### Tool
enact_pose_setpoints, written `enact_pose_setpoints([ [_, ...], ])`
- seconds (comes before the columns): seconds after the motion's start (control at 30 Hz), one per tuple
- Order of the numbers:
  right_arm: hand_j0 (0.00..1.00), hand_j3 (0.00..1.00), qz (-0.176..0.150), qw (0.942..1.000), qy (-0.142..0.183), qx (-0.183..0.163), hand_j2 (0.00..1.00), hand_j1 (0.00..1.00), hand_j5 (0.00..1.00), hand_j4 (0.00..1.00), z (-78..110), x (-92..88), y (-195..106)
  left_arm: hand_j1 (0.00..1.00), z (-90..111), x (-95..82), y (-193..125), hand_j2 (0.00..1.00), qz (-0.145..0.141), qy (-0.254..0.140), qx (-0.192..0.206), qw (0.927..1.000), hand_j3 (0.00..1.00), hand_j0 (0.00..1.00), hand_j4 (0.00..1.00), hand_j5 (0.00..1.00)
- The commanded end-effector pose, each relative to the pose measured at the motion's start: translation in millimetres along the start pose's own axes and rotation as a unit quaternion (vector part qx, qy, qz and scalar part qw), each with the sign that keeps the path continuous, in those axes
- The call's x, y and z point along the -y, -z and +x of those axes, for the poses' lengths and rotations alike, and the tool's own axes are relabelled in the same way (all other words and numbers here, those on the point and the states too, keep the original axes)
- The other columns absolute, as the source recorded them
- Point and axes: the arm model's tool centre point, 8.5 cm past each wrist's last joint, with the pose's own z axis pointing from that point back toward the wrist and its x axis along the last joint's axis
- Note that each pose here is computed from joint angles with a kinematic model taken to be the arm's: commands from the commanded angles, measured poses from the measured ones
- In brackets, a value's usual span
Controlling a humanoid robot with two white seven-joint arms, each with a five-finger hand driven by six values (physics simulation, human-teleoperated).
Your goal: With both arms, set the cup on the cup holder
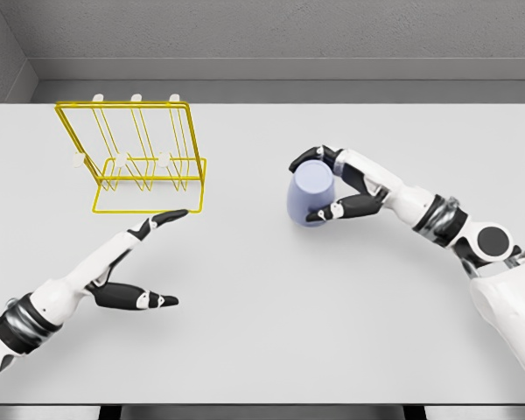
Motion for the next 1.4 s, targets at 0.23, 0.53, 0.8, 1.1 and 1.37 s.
enact_pose_setpoints([
  [0.23,0.51,0.51,0.029,0.9995,0.008,0.011,0.51,0.51,0.51,0.51,2.3,-15.4,23,1.0,-1,-2.4,0,1.0,0.014,-0.014,-0.003,0.9998,1.0,1.0,1.0,1.0],
  [0.53,0.51,0.51,0.051,0.9985,0.019,0.011,0.51,0.51,0.51,0.51,0.4,-31.3,37,1.0,-6,1.7,-7,1.0,0.048,-0.046,-0.018,0.9976,1.0,1.0,1.0,1.0],
  [0.8,0.51,0.51,0.066,0.9975,0.024,0.007,0.51,0.51,0.51,0.51,-3.7,-42.5,40,1.0,-8,1.2,-11,1.0,0.057,-0.06,-0.026,0.9962,1.0,1.0,1.0,1.0],
  [1.1,0.58,0.58,0.074,0.9967,0.032,-0.006,0.58,0.58,0.58,0.58,-14.4,-51.1,38,1.0,-10,5.5,-12,1.0,0.06,-0.073,-0.031,0.9951,1.0,1.0,1.0,1.0],
  [1.37,0.96,0.96,0.072,0.9965,0.035,-0.025,0.96,0.96,0.96,0.96,-27.3,-50.4,34,1.0,-9,6.0,-11,1.0,0.059,-0.073,-0.03,0.9952,1.0,1.0,1.0,1.0],
])
